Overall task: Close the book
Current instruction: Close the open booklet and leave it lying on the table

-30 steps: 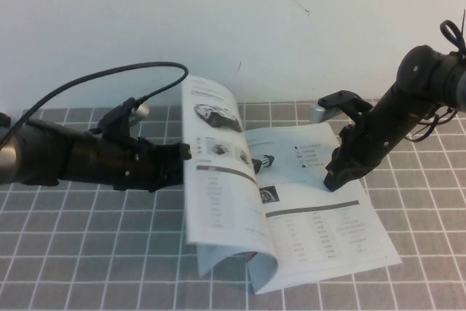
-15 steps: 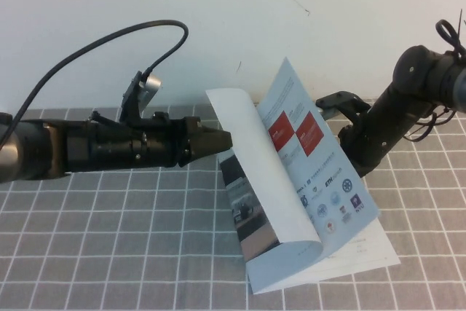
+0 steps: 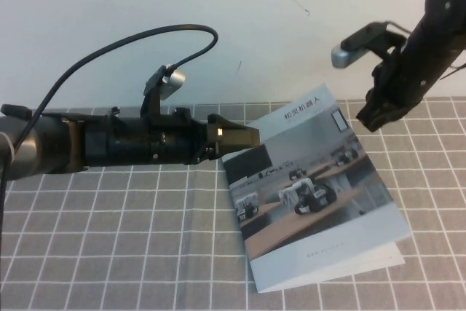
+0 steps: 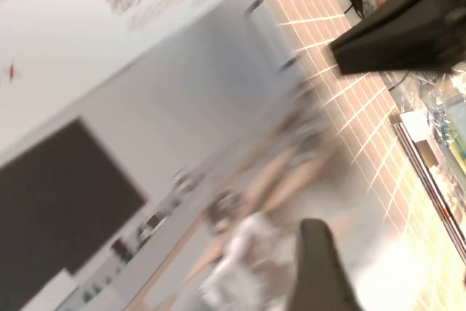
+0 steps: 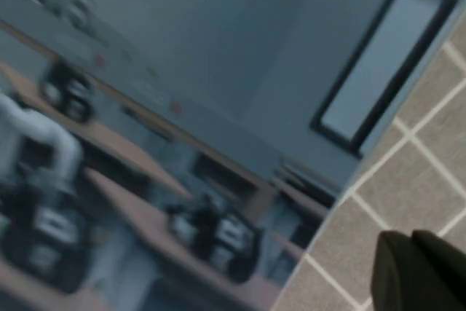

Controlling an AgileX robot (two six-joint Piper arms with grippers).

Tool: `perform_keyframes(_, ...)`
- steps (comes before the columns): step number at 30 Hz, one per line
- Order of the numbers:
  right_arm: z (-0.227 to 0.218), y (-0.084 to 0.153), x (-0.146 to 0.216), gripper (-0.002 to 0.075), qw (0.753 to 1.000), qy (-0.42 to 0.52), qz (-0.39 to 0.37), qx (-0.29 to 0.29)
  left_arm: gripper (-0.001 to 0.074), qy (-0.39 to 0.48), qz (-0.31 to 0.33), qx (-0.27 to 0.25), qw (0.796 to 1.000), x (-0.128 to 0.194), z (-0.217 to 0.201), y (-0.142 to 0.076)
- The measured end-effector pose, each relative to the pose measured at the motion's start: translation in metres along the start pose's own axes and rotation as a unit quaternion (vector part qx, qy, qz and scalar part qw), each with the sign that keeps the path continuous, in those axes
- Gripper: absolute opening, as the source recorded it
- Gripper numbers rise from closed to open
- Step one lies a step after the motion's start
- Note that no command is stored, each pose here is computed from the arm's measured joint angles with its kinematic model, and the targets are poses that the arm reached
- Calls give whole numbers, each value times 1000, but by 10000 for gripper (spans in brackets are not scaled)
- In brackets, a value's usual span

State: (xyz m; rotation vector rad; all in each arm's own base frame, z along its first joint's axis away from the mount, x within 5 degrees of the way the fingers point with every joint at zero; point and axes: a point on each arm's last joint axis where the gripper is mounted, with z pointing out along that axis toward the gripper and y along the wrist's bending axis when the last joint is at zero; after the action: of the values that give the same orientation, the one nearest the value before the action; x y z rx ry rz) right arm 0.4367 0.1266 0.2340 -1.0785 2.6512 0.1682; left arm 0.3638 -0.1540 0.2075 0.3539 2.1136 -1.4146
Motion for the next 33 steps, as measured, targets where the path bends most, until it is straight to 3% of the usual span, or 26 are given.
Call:
perform_keyframes(2, -23, 4, -6, -3, 999, -33, 5, -4, 347, -3, 6, 4, 1000, -3, 0, -2)
perform_keyframes(5, -46, 16, -12, -3, 997, -74, 15, -34, 155, -6, 14, 11, 1000, -8, 0, -5)
perform_keyframes(9, -24, 33, -11, -3, 997, -50, 11, -66, 31, -16, 34, 5, 999, -13, -6, -10)
perform_keyframes(17, 73, 50, 17, -3, 996, 14, 34, -84, 3, 9, 173, -120, 977, -28, -52, -63)
perform_keyframes(33, 97, 58, 18, -3, 995, 24, 35, -90, -1, -21, 298, -219, 929, -20, -140, -175)
